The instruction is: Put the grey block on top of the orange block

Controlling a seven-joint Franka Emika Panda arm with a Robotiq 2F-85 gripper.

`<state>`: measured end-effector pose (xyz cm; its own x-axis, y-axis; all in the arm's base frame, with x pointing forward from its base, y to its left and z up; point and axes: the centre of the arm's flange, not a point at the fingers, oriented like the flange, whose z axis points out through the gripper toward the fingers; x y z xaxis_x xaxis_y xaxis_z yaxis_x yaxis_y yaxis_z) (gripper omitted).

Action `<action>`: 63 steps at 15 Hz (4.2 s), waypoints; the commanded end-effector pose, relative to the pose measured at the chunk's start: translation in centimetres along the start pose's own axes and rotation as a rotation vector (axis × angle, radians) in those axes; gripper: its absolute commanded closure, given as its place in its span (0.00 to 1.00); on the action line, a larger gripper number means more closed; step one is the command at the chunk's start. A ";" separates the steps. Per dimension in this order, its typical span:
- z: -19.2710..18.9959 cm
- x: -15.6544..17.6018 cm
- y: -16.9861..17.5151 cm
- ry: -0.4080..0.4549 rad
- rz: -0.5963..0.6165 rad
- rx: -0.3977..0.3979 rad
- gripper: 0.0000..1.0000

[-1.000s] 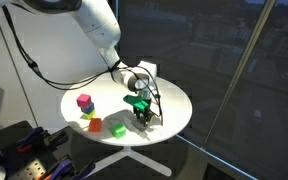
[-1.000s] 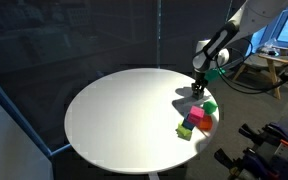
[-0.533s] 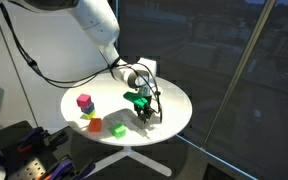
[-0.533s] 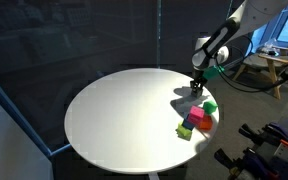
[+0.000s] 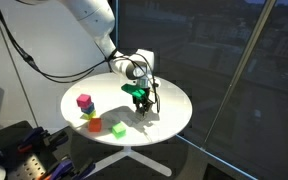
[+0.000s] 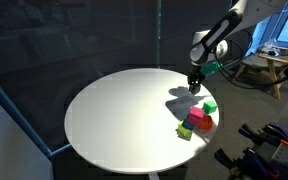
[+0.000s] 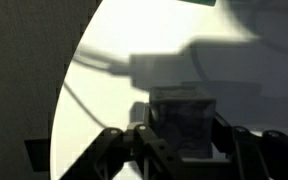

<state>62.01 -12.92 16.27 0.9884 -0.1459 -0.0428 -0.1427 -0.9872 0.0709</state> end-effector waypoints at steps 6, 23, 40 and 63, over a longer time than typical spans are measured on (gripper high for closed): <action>-5.8 -3.3 0.0 -0.049 0.013 0.001 0.71; -9.2 -7.1 -1.0 -0.031 -0.011 0.033 0.46; -11.9 -7.3 -1.3 0.010 -0.030 0.042 0.71; -15.5 -16.2 -4.1 0.017 -0.377 0.065 0.71</action>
<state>49.34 -6.17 31.52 0.9854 0.1610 -0.0560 0.1609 -0.9869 -0.0075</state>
